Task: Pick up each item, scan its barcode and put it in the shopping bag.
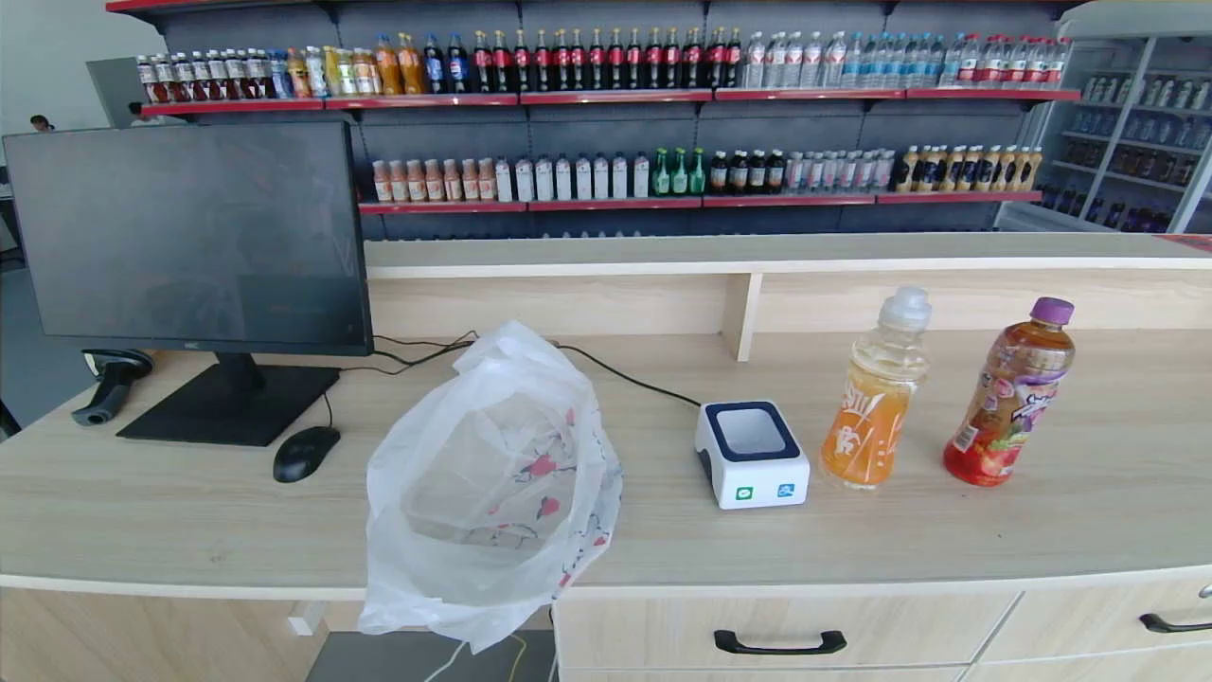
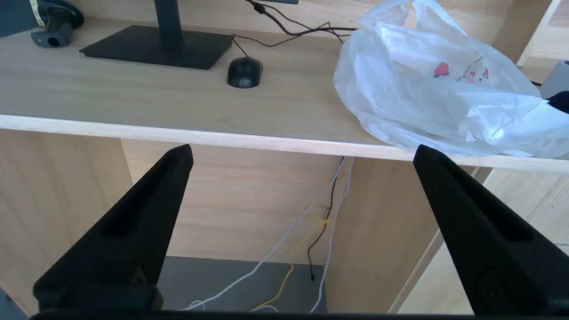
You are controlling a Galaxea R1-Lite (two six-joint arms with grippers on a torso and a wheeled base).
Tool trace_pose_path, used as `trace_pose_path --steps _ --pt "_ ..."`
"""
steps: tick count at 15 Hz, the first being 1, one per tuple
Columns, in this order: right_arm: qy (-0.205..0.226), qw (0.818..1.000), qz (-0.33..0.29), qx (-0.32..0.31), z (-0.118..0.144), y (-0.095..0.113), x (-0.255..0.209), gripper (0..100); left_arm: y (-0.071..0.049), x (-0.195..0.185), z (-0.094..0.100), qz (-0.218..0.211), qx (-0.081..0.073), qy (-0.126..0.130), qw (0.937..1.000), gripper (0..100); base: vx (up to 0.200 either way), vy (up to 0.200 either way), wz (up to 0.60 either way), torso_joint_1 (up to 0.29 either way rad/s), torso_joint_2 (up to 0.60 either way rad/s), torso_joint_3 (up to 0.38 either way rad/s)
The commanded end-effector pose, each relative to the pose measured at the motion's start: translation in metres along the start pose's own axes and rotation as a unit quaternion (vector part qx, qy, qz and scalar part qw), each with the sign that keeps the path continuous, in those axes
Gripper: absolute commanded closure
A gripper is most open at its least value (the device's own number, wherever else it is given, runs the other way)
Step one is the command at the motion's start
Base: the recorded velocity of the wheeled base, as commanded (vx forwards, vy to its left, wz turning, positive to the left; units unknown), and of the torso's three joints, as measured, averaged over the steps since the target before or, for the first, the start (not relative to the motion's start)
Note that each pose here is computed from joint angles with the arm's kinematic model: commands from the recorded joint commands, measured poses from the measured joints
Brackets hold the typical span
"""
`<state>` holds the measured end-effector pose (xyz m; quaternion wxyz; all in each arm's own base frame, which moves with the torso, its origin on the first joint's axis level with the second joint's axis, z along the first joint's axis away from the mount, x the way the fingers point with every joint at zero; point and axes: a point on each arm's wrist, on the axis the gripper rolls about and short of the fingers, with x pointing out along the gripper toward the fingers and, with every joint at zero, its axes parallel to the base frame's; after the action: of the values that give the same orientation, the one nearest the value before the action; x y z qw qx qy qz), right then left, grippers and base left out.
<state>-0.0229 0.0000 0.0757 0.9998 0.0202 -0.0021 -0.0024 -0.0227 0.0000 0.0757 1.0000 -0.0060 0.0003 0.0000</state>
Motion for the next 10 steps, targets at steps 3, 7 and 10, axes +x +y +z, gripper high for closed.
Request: trace_pose_path --steps 3,7,10 --pt "0.0 1.0 0.0 -0.003 0.0 0.0 0.0 0 0.0 0.0 0.0 0.0 0.0 0.0 1.0 0 0.0 0.0 0.0 0.0 0.0 0.0" --pt "-0.009 1.0 0.004 -0.01 0.007 0.0 -0.001 0 0.0 0.0 0.0 0.0 0.0 0.0 1.0 0 0.0 0.0 0.0 0.0 0.0 0.0" --pt "0.012 1.0 0.025 -0.009 0.063 0.004 0.009 0 0.0 0.0 0.0 0.0 0.0 0.0 1.0 0 0.0 0.0 0.0 0.0 0.0 0.0"
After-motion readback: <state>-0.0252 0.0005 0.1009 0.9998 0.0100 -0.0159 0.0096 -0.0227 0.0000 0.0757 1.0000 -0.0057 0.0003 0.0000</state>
